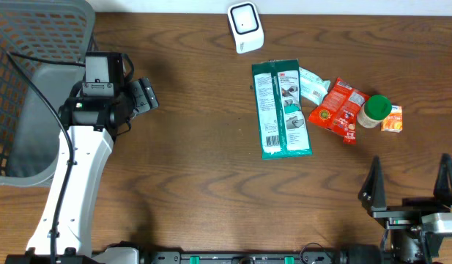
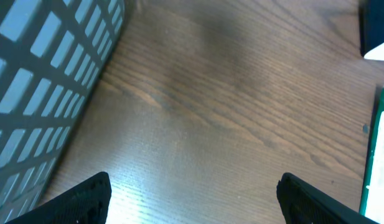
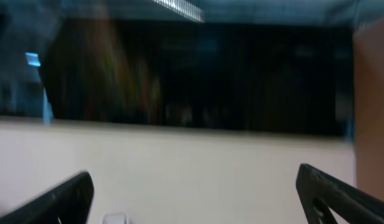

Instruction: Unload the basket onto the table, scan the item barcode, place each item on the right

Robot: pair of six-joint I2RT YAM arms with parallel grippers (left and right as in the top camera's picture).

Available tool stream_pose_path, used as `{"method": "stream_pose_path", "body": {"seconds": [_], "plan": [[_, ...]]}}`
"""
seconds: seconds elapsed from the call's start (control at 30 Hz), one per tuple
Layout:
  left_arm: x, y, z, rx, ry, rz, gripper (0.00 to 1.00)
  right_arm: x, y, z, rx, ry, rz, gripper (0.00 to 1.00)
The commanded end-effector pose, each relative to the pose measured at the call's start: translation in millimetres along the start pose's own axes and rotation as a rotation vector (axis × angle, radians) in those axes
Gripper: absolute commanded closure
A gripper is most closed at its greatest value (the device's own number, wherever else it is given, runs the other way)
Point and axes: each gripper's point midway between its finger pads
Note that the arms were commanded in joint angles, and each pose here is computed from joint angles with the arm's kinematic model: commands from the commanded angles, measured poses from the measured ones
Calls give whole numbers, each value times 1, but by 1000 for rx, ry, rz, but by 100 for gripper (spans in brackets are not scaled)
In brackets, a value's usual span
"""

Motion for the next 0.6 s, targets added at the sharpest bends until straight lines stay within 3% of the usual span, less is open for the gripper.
{"method": "stream_pose_path", "body": {"seconds": [0.0,0.17,0.57], "plan": [[-2,-5,2,-2,-8,-15,14,4,15,0,57,-8,-55,1],[-2,-5,2,-2,-8,-15,14,7,48,-2,104,-13,-86,1],[-2,-5,2,-2,-8,-15,14,0,151,-5,243,11,85,1]]}}
Point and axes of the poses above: each gripper's point midway between its finger pads, its own x axis out along the fingers, its own z axis along the line the jaws close on, y = z × x, and after that the axes turned 2 degrees about x, right-handed
